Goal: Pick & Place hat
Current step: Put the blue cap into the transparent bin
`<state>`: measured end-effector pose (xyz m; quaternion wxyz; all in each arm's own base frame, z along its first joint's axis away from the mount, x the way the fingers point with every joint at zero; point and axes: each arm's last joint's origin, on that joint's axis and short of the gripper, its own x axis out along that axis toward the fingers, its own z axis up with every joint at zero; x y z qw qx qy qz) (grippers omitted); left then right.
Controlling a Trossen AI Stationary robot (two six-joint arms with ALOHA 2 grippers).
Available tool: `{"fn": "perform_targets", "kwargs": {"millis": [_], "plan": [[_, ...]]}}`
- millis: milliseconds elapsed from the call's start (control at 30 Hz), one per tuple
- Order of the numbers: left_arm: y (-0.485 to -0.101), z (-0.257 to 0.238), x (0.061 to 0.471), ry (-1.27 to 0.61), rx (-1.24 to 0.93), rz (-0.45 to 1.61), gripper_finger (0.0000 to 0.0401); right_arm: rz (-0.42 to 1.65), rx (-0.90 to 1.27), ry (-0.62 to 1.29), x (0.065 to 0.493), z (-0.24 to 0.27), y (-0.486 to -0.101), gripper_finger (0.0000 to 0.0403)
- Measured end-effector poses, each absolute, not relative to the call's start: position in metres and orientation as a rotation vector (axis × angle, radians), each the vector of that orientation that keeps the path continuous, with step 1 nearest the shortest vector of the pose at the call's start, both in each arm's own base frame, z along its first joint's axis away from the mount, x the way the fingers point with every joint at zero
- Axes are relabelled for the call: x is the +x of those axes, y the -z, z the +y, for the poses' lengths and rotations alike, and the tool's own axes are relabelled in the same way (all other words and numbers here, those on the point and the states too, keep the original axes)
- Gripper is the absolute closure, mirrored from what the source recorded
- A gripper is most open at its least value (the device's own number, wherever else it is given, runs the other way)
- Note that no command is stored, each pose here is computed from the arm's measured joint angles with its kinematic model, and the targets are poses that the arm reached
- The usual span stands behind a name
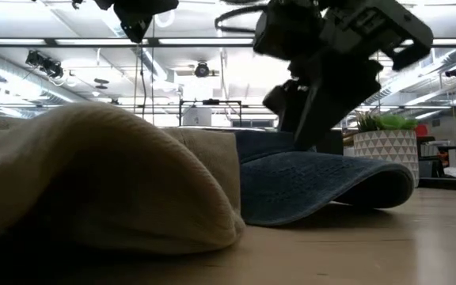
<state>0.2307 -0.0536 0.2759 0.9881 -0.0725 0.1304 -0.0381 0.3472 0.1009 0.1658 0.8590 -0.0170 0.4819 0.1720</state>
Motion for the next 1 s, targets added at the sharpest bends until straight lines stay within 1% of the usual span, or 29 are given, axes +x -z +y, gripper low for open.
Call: {"fn": "perform_targets", "kwargs": {"millis": [100, 200, 267, 400, 433, 533, 600, 667, 767, 933, 1000], "plan": [[-0.276, -0.054, 0.231, 0.076, -0.145, 0.264, 0.0270, 0.996, -0.054, -0.387, 0.349, 0.099, -0.166, 0.0226], [-0.275, -0.053, 0.231, 0.075, -0.144, 0.270, 0.0270, 0.995, -0.097, -0.407, 0.349, 0.096, -0.166, 0.0252], [-0.275, -0.053, 0.231, 0.075, -0.144, 0.270, 0.0270, 1.003, -0.111, -0.427, 0.348, 0.094, -0.165, 0.0285], [-0.275, -0.053, 0.231, 0.075, -0.143, 0.270, 0.0270, 1.034, -0.110, -0.426, 0.347, 0.087, -0.165, 0.0377], [-0.275, -0.053, 0.231, 0.075, -0.143, 0.270, 0.0270, 1.041, -0.113, -0.426, 0.345, 0.085, -0.168, 0.0388], [-0.275, -0.053, 0.231, 0.075, -0.142, 0.271, 0.0270, 1.033, -0.119, -0.391, 0.340, 0.080, -0.179, 0.0381], [-0.275, -0.053, 0.231, 0.075, -0.142, 0.271, 0.0270, 0.997, -0.141, -0.359, 0.336, 0.075, -0.195, 0.0379], [-0.275, -0.053, 0.231, 0.075, -0.142, 0.271, 0.0270, 0.955, -0.193, -0.306, 0.329, 0.067, -0.213, 0.0386], [-0.275, -0.053, 0.231, 0.075, -0.142, 0.270, 0.0270, 0.896, -0.303, -0.168, 0.319, 0.052, -0.239, 0.0396], [-0.275, -0.053, 0.231, 0.075, -0.141, 0.270, 0.0270, 0.732, -0.515, 0.124, 0.312, 0.021, -0.279, 0.0391], [-0.275, -0.053, 0.231, 0.074, -0.130, 0.269, 0.0270, 0.652, -0.574, 0.196, 0.315, 0.007, -0.290, 0.0392]]}}
